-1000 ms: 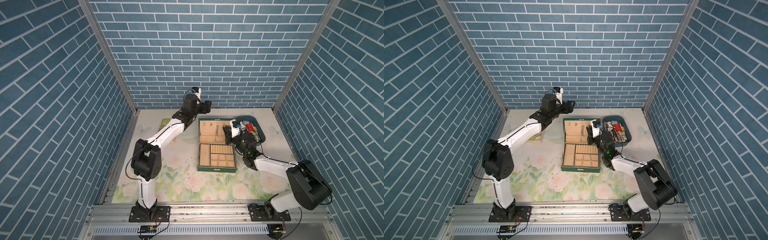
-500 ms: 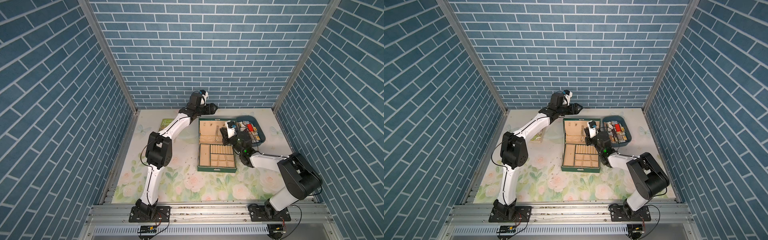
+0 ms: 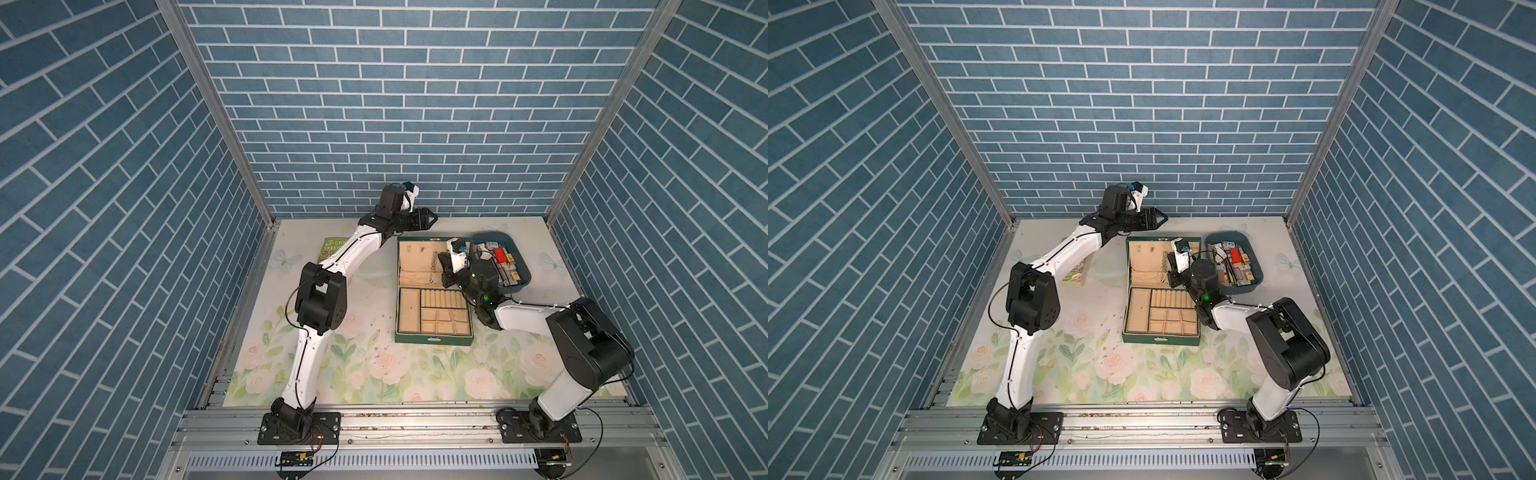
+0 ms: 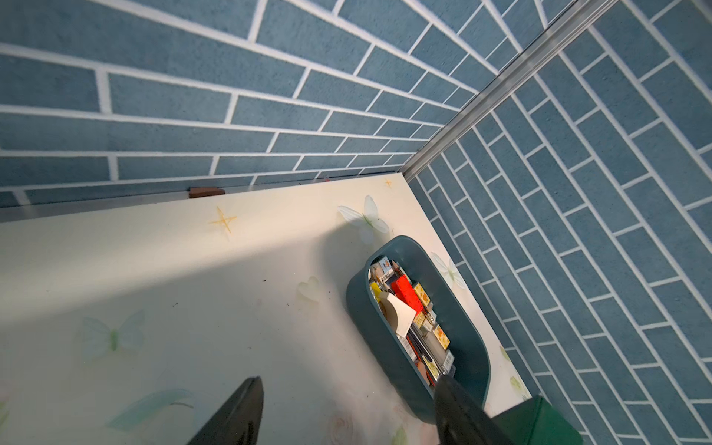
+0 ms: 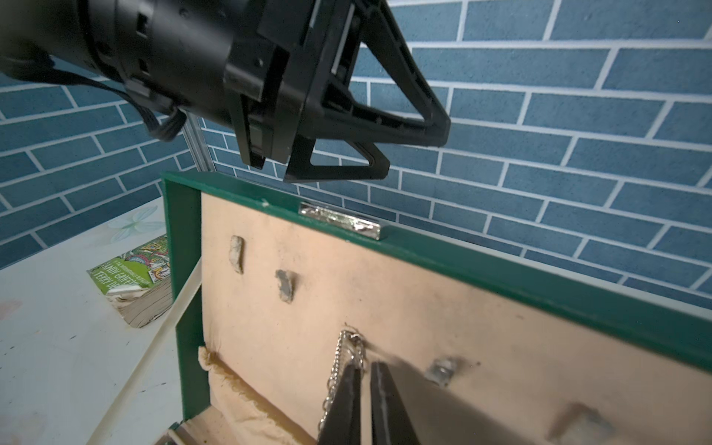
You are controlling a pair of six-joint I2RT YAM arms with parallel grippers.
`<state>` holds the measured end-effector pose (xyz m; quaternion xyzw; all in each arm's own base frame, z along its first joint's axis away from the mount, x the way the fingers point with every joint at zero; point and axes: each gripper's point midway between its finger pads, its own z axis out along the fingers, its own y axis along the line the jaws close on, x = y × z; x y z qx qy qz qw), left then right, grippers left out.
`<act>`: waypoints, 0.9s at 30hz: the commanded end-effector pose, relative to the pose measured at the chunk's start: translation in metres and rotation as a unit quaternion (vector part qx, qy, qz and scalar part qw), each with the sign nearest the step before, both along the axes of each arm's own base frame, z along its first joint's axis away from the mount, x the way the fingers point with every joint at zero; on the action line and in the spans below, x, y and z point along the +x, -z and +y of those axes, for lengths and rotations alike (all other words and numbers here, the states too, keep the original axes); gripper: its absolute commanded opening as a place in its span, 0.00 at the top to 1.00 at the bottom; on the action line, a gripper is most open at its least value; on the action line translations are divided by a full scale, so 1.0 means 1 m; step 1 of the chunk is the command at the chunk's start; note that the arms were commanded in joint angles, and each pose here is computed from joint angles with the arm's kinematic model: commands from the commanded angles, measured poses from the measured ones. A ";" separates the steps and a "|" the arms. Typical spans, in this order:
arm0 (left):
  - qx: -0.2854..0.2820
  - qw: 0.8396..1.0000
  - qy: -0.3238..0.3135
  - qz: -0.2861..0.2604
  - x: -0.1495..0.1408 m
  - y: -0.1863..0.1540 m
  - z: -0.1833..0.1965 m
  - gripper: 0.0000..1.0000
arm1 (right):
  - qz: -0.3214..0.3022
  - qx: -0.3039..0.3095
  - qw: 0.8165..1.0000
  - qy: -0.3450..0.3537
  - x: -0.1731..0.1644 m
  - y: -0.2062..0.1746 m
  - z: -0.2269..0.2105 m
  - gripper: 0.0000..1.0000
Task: Put jewelry chain into jewelry box
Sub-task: Close the fastener on the jewelry box.
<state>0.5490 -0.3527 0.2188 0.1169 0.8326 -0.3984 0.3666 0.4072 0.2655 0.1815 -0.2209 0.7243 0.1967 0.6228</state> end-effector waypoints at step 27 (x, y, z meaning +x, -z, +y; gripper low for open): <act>-0.014 0.998 0.056 0.021 -0.013 0.010 -0.011 0.33 | -0.008 0.027 0.999 0.020 0.021 -0.014 0.007 0.87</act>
